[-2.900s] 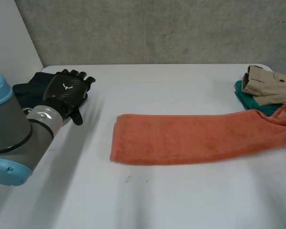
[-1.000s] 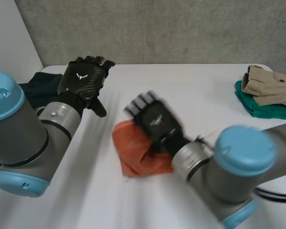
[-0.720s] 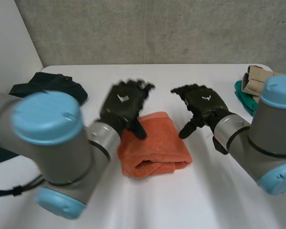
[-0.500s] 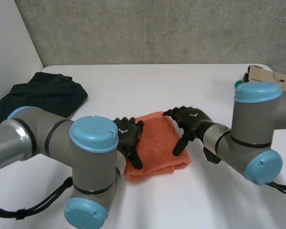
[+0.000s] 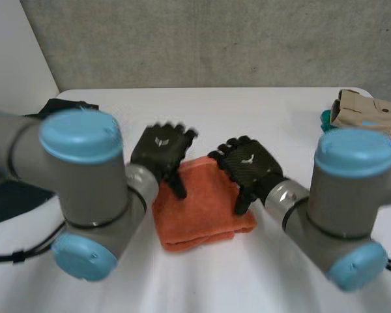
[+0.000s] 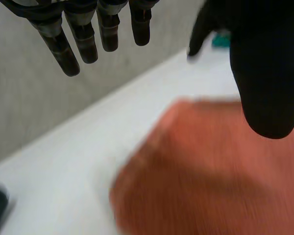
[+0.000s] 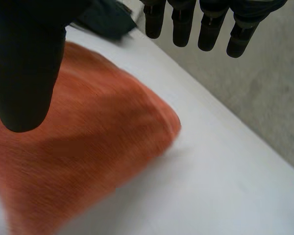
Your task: Fold the laundry.
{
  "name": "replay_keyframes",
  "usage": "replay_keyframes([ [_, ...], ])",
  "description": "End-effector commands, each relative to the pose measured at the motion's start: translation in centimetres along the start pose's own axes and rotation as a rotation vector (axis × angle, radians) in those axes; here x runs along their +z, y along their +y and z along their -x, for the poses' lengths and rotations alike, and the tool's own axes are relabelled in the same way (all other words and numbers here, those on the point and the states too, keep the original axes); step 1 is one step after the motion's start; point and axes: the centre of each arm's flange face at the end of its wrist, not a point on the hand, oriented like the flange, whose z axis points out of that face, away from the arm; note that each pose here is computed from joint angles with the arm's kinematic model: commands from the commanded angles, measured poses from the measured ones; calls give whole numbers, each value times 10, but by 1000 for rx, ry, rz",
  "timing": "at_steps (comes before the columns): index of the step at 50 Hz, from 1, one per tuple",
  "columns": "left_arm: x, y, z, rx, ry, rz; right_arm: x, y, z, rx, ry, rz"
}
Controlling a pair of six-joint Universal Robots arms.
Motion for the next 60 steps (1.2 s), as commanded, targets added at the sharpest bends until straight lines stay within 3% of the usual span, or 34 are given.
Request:
replay_keyframes([
  [1,2,-52,8,-5,183,-157,-30,22,45,-60,-81,-17],
  [6,-5,-79,3,4,397,-200,-24,51,61,-68,-87,10],
  [12,-6,-79,-1,4,498,-198,0,63,62,-106,-31,-50],
  [40,-4,-76,-4,0,507,-193,56,49,51,-164,12,-181],
  [49,-5,-87,2,8,488,-225,67,23,38,-167,59,-265],
  [53,-3,-93,10,9,467,-245,77,2,13,-172,130,-328],
  [60,-3,-109,23,18,428,-296,85,-52,-73,-191,361,-546],
])
